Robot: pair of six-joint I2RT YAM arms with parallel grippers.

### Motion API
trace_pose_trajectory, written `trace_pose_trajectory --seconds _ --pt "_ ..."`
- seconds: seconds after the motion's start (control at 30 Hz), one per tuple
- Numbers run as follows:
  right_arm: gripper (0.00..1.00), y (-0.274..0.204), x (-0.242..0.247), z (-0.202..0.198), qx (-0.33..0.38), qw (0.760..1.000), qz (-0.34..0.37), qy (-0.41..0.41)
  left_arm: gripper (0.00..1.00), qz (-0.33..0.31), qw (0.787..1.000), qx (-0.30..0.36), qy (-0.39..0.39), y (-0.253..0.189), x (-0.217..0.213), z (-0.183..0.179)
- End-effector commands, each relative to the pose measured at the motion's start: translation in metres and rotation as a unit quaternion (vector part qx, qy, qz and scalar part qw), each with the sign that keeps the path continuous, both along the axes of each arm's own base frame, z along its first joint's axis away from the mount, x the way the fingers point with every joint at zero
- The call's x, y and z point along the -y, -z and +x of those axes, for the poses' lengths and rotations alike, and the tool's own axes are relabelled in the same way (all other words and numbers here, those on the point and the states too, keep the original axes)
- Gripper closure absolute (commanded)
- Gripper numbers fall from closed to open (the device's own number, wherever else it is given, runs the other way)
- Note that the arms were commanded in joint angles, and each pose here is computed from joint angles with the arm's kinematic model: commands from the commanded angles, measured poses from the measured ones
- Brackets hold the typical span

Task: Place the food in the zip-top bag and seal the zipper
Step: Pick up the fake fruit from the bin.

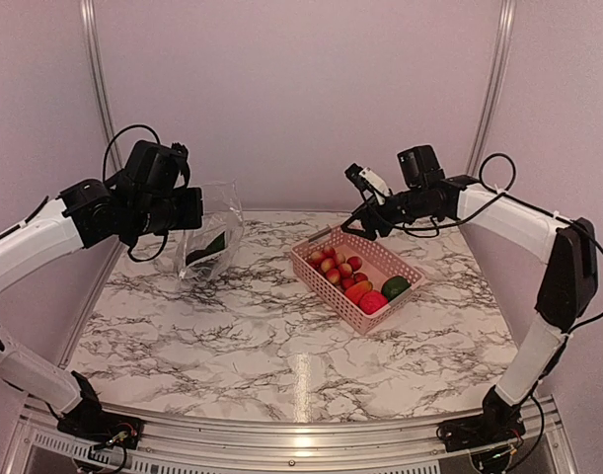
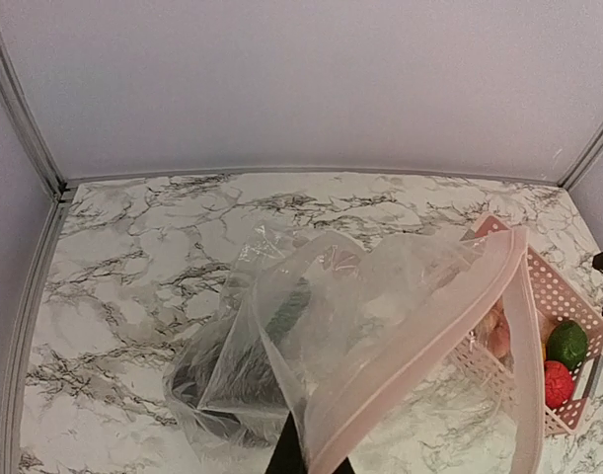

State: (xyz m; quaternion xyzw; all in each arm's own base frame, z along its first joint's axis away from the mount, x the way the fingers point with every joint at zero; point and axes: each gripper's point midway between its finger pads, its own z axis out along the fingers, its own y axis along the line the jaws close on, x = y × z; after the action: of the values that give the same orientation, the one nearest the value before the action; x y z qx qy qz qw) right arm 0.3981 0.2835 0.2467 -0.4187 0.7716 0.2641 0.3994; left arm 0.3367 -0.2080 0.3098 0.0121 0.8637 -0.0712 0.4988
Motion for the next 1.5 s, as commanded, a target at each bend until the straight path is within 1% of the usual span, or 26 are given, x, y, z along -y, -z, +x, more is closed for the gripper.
trace_pose_trajectory --seconds 0.0,0.07,0.17,0.37,0.57,0.83,0.9,1.1,1.23,1.3,1.47 --pt "0.41 0.038 0.020 -0.021 -0.018 0.996 -0.090 -0.019 1.00 -0.003 0.996 -0.067 0.062 0.047 0.030 -0.002" --pt "0.45 0.052 0.025 -0.028 -0.027 0.992 -0.115 -0.035 1.00 -0.023 0.992 -0.093 0.088 0.066 0.050 -0.001" --pt "0.53 0.074 0.033 -0.035 -0.041 0.985 -0.157 -0.056 1.00 -0.036 0.987 -0.116 0.106 0.083 0.068 0.002" --pt "0.61 0.105 0.042 -0.043 -0.045 0.971 -0.212 -0.105 1.00 -0.049 0.984 -0.123 0.120 0.090 0.079 0.005" --pt "0.62 0.117 0.042 -0.046 -0.024 0.955 -0.252 -0.152 1.00 -0.053 0.984 -0.121 0.121 0.089 0.079 0.003" --pt "0.62 0.140 0.038 -0.054 0.017 0.918 -0.334 -0.213 1.00 -0.048 0.986 -0.116 0.114 0.088 0.072 0.001" --pt "0.60 0.146 0.037 -0.054 0.020 0.911 -0.347 -0.223 1.00 -0.047 0.986 -0.115 0.113 0.088 0.071 0.001" --pt "0.44 0.159 0.032 -0.053 0.023 0.897 -0.368 -0.245 1.00 -0.045 0.987 -0.111 0.110 0.085 0.068 0.000" --pt "0.38 0.169 0.032 -0.053 0.015 0.889 -0.380 -0.253 1.00 -0.046 0.987 -0.109 0.109 0.084 0.067 0.000" --pt "0.36 0.174 0.034 -0.052 0.011 0.887 -0.385 -0.253 1.00 -0.046 0.987 -0.110 0.109 0.084 0.067 -0.001" --pt "0.35 0.185 0.034 -0.047 0.003 0.884 -0.396 -0.250 1.00 -0.047 0.987 -0.108 0.108 0.083 0.066 -0.002"
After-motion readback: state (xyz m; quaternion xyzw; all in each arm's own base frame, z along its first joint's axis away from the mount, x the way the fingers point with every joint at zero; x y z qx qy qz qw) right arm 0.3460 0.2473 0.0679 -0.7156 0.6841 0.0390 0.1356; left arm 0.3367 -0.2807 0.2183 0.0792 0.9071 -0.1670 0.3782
